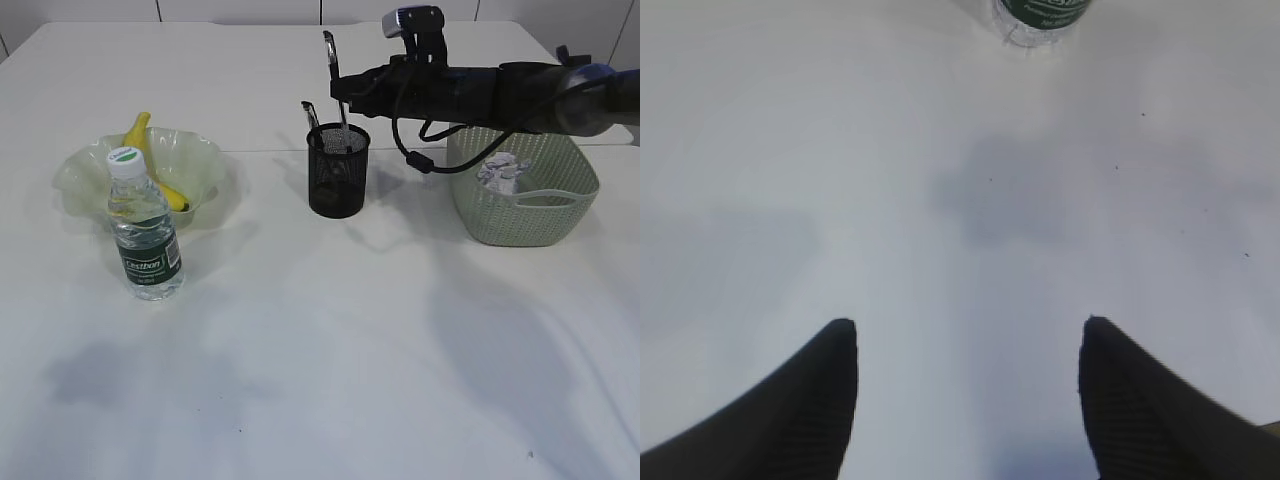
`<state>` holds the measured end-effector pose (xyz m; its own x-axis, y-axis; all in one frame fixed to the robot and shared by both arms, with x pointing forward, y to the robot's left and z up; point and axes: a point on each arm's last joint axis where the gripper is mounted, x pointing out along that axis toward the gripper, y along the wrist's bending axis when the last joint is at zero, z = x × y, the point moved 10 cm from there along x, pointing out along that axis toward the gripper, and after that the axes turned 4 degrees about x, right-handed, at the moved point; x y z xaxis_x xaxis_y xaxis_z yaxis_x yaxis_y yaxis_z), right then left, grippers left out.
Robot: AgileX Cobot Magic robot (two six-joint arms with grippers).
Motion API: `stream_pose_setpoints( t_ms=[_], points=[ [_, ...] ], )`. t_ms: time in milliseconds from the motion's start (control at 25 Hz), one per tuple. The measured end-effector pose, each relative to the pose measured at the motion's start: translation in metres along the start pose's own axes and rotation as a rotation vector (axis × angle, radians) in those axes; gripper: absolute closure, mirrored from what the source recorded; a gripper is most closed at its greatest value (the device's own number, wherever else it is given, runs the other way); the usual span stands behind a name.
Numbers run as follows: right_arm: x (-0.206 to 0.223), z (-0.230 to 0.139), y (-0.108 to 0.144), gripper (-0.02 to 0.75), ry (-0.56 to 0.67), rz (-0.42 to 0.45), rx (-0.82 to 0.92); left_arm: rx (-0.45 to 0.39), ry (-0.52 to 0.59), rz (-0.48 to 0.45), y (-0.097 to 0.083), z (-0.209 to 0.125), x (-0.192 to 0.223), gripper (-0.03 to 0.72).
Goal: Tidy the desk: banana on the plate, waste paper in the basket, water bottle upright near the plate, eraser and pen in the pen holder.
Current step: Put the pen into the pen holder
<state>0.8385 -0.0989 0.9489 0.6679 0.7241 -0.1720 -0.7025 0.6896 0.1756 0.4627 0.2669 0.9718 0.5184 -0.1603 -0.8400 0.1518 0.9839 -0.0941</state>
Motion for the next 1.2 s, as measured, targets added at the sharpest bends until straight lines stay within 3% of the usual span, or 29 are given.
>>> stream_pose_setpoints(
  t_ms=[320,680,1200],
  points=[
    [0.0002,-0.001,-0.0003,0.692,0.001,0.0,0.001,0.0,0.002,0.0,-0.0001,-0.0003,0.0,0.2],
    [0.0002,-0.001,-0.0003,0.619,0.001,0.0,0.001,0.0,0.002,0.0,-0.0001,-0.0003,0.0,0.2],
    [0.0002,-0.0011,-0.0006,0.61,0.002,-0.002,0.003,-0.004,0.001,-0.005,-0.0009,-0.0001,0.0,0.2]
  ],
)
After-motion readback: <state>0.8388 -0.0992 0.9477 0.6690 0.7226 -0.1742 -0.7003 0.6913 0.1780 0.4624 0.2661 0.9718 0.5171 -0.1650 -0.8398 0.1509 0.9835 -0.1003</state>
